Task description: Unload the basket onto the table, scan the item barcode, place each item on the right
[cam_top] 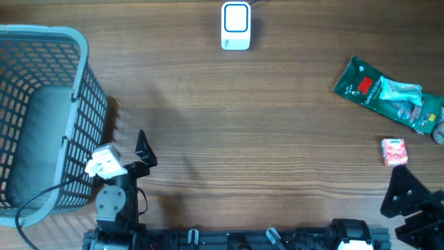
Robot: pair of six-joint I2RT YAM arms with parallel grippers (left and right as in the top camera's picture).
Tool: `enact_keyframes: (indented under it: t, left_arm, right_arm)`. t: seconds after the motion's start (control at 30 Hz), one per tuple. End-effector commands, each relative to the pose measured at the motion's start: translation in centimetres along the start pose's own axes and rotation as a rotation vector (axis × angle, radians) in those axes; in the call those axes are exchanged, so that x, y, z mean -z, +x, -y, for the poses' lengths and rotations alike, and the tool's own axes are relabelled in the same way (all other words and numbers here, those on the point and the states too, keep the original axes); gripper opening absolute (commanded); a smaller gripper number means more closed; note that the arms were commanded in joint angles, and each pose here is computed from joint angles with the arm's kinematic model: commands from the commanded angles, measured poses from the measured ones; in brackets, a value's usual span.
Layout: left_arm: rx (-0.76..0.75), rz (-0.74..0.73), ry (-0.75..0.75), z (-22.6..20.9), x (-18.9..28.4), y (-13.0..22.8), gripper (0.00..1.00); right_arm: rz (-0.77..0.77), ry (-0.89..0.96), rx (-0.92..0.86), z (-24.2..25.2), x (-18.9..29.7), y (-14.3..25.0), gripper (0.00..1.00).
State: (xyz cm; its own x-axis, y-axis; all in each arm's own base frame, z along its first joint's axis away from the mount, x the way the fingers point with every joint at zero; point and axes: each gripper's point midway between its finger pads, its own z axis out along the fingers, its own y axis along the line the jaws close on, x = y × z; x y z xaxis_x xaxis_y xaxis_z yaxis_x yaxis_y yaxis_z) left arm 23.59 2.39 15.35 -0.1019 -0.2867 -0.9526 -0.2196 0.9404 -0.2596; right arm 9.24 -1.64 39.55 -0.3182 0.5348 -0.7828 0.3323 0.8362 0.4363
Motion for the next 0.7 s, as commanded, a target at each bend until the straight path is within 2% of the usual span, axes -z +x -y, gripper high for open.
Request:
enact_keyframes:
  t: [0.0,0.2,0.47,0.57,0.67]
  left_arm:
    - [0.008,0.011,-0.017,-0.4,0.0,-0.2,1.0]
    - [0.008,0.011,-0.017,-0.4,0.0,-0.2,1.0]
    - [0.008,0.011,-0.017,-0.4,0.0,-0.2,1.0]
    - [0.008,0.011,-0.017,-0.4,0.0,-0.2,1.0]
    - [0.008,0.011,-0.017,-0.4,0.0,-0.2,1.0]
  right_arm:
    - [0.002,0.042,0.014,0.8,-0.6,0.2,1.0]
    - [0.171,-0.069,-0.003,0.0,-2.8,-0.6,1.0]
    - [0.367,-0.225,-0.082,0.6,-9.3,1.7,1.0]
    - [0.414,-0.286,-0.187,1.2,-12.5,3.1,1.0]
    - [0.434,-0.36,-0.365,2.0,-15.5,4.8,0.99]
